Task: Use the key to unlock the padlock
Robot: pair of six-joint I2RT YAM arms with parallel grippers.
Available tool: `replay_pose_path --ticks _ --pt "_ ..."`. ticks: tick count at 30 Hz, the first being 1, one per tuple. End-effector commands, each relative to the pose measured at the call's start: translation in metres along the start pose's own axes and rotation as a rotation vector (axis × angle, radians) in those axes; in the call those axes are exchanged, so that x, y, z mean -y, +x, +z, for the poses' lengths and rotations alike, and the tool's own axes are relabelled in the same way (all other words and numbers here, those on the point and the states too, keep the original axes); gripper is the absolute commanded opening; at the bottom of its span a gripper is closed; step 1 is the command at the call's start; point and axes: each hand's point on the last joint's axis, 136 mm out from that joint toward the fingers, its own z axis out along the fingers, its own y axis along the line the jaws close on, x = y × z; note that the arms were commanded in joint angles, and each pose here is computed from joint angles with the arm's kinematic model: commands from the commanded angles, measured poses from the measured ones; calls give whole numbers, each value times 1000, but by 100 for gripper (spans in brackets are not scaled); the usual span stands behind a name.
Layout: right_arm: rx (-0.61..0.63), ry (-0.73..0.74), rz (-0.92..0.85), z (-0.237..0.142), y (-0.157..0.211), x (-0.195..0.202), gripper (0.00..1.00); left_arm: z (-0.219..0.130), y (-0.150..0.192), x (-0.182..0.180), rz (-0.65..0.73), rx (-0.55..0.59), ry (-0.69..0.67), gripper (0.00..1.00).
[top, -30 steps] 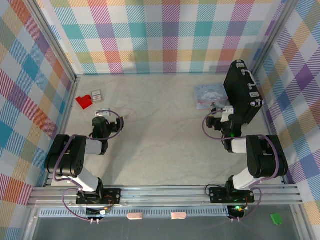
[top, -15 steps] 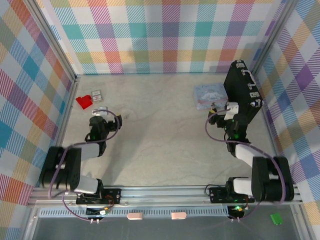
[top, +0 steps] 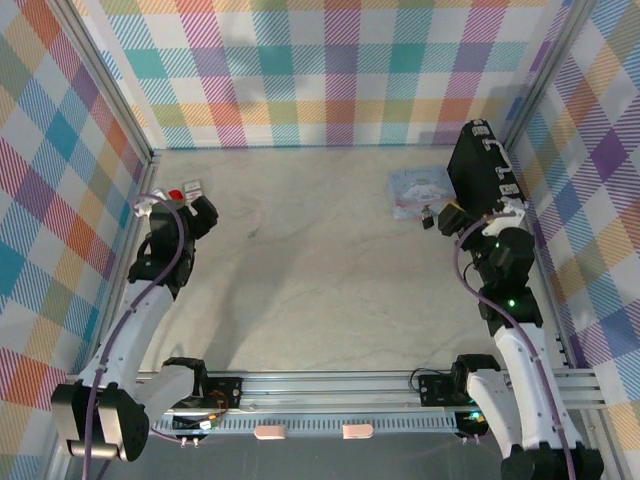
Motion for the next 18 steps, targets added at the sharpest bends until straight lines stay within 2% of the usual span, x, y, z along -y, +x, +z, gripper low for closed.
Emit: replay_pose_path --ticks 1,3,5,9,18 --pt "-152 79 151 -14 47 22 99 8 60 -1 13 -329 -16 100" --pt "-187 33 175 -19 57 15 99 15 75 23 39 -451 72 100" --pt "-230 -3 206 -21 68 10 99 22 87 32 68 -523 68 100" --pt "-293 -45 259 -18 83 4 99 41 103 41 131 -584 50 98" --pt "-378 -87 386 -9 107 0 99 91 139 44 334 -701 -83 85"
